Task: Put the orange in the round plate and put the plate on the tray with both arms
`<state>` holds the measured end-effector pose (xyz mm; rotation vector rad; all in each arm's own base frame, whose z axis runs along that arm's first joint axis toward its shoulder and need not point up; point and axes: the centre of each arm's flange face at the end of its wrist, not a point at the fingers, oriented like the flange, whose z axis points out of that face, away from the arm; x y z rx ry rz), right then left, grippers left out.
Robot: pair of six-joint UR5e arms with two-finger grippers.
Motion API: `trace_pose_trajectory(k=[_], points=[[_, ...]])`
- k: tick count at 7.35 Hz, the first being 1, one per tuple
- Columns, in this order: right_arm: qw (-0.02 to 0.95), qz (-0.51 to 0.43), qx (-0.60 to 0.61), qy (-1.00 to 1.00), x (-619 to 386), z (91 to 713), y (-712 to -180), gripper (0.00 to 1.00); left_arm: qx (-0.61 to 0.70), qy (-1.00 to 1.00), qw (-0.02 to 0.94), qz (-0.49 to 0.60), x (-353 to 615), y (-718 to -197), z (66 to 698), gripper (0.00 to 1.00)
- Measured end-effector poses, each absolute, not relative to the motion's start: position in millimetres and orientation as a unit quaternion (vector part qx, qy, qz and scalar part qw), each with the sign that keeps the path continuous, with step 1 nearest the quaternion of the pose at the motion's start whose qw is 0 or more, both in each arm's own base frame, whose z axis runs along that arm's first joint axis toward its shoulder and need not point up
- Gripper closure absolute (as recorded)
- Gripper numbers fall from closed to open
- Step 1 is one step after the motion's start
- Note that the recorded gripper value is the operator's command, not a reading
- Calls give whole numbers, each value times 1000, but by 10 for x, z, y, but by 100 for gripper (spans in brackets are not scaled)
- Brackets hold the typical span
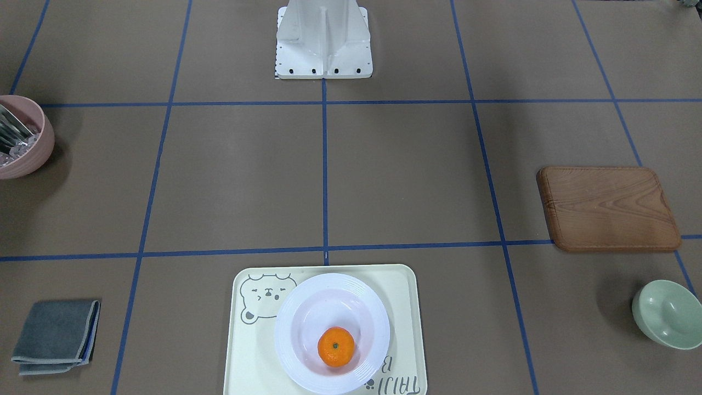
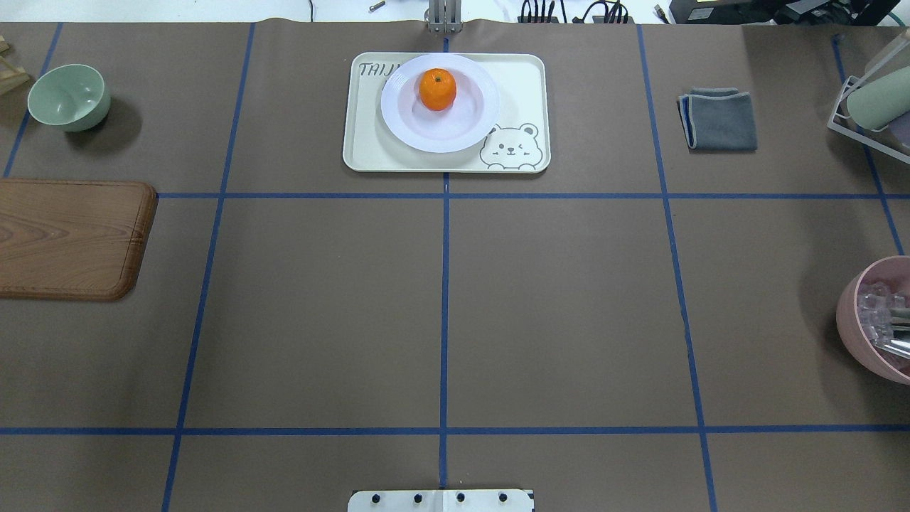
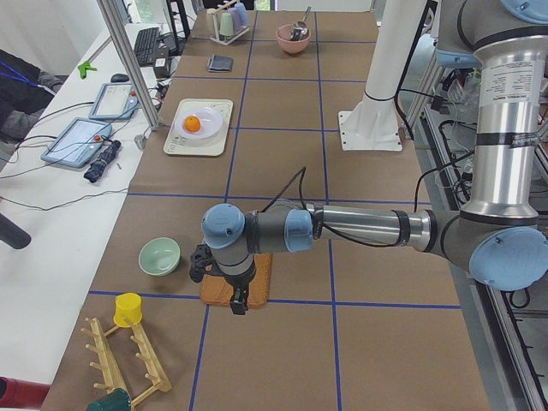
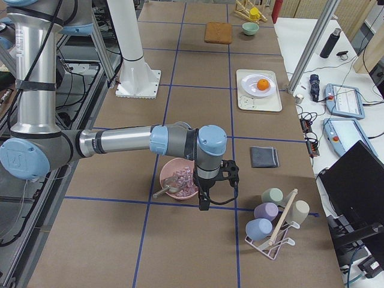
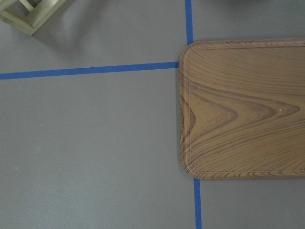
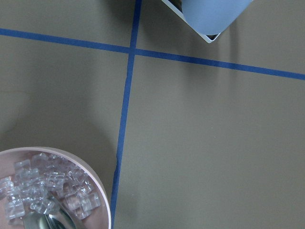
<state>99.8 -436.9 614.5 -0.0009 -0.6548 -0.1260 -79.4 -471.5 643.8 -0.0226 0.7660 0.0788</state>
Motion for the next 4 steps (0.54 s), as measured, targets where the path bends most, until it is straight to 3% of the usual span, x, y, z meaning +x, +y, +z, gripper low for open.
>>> trace_pose_trajectory(k=[4], points=[[946,-61,7,-320,1016,6078,-4393,0,-12,374,927,38,-794,-4710,6444,1]])
